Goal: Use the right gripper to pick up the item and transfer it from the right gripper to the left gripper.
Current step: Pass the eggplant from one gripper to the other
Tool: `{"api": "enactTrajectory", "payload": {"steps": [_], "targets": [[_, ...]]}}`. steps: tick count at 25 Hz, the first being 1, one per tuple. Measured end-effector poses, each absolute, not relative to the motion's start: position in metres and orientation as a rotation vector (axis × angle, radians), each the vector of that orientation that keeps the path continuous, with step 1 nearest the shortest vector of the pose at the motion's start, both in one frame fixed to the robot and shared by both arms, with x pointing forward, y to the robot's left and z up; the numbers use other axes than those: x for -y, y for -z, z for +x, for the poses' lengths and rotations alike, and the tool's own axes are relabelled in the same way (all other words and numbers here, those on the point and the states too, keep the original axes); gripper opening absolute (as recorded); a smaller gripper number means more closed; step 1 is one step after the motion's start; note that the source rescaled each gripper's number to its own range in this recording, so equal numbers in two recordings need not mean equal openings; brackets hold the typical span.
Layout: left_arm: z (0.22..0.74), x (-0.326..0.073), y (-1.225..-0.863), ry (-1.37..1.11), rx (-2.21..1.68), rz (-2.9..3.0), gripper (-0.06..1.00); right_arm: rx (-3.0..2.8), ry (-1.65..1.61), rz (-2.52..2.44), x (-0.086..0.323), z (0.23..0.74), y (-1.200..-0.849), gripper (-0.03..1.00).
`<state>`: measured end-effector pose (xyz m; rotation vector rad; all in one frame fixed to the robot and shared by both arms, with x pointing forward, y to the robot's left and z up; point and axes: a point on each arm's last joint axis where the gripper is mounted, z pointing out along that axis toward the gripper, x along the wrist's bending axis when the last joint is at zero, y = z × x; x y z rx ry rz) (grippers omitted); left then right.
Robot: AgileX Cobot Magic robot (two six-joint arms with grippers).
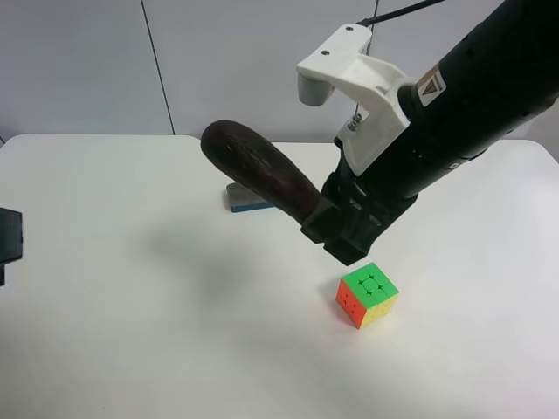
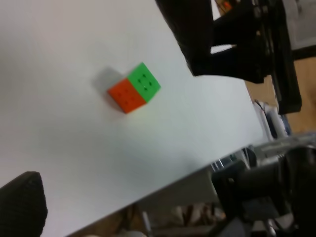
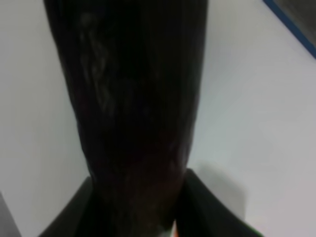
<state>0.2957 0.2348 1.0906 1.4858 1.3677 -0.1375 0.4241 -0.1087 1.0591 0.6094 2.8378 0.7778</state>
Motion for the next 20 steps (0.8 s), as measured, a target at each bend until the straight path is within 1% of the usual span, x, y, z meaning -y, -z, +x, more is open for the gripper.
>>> {"api": "enactTrajectory", "payload": {"steps": [10, 20], "targets": [[0.334, -0.224, -1.085, 0.347, -1.353, 1.492, 1.00, -2.861, -0.837, 0.537, 0.105, 0.421, -1.061, 0.00], [0.370, -0.217, -1.077, 0.504, -1.352, 1.408, 1.00, -2.882, -0.918, 0.486, 0.100, 0.418, -1.063, 0.00]]}}
